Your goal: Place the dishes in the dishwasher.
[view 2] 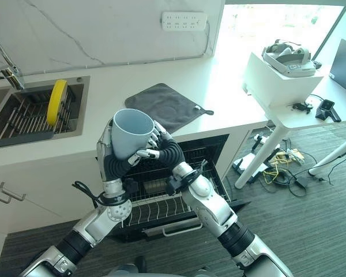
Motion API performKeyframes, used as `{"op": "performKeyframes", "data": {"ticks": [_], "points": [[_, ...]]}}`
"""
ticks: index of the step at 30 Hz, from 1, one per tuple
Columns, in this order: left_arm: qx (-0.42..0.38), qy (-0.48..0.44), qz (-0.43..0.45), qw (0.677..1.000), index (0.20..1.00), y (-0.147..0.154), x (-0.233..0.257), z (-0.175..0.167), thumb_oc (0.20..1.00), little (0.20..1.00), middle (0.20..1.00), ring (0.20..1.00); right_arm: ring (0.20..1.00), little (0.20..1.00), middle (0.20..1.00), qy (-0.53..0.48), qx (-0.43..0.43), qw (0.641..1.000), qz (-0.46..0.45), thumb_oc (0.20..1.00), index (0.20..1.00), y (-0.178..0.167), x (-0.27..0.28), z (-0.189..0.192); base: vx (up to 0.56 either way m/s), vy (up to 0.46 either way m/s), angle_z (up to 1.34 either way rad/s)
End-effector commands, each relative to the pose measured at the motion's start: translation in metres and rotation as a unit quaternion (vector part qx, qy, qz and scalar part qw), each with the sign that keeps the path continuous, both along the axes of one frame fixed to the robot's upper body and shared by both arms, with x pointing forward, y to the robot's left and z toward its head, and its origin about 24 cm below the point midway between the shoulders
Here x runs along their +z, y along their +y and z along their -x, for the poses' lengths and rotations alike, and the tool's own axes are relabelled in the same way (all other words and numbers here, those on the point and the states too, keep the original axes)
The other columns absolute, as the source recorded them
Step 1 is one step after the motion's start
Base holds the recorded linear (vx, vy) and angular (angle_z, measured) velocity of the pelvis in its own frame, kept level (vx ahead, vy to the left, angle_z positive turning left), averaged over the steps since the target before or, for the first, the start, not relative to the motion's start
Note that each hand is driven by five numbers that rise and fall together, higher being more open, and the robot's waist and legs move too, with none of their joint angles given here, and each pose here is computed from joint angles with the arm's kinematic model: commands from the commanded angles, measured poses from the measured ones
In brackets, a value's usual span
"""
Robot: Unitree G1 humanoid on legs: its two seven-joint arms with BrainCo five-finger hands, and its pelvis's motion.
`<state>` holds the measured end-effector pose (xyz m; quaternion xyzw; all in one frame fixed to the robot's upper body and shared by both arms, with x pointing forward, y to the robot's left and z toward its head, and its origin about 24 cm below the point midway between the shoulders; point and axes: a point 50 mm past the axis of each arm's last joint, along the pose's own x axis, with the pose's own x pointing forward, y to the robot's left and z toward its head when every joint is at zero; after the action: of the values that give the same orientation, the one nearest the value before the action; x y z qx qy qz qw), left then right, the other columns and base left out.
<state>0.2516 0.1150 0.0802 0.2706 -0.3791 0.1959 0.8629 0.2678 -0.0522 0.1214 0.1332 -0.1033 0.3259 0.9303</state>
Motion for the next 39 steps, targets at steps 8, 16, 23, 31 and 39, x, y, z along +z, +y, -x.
{"op": "performKeyframes", "data": {"ticks": [8,16,23,31,39], "points": [[-0.066,-0.067,-0.061,0.994,0.2,-0.017,0.014,0.001,0.2,0.2,0.2,0.2,1.0,1.0,1.0,-0.049,0.041,0.996,-0.055,1.0,1.0,0.016,0.031,0.007,0.0,0.0,0.0],[-0.087,-0.088,-0.066,0.99,0.2,-0.023,0.015,0.007,0.2,0.2,0.2,0.2,1.0,1.0,1.0,-0.048,0.039,0.996,-0.057,1.0,1.0,0.019,0.034,0.005,0.0,0.001,0.0],[-0.112,-0.097,-0.082,0.986,0.2,-0.034,0.022,0.007,0.2,0.2,0.2,0.2,1.0,1.0,1.0,-0.044,0.048,0.996,-0.057,1.0,1.0,0.023,0.036,0.004,0.04,-0.001,0.1],[-0.136,-0.082,-0.115,0.981,0.2,-0.04,0.017,0.01,0.2,0.2,0.2,0.2,1.0,1.0,1.0,-0.042,0.056,0.996,-0.053,1.0,1.0,0.027,0.04,0.004,0.02,0.004,0.01],[-0.153,-0.07,-0.15,0.974,0.2,-0.042,0.007,0.013,0.2,0.2,0.2,0.2,1.0,1.0,1.0,-0.054,0.059,0.996,-0.043,1.0,1.0,0.028,0.046,0.003,0.0,-0.001,0.02]]}}
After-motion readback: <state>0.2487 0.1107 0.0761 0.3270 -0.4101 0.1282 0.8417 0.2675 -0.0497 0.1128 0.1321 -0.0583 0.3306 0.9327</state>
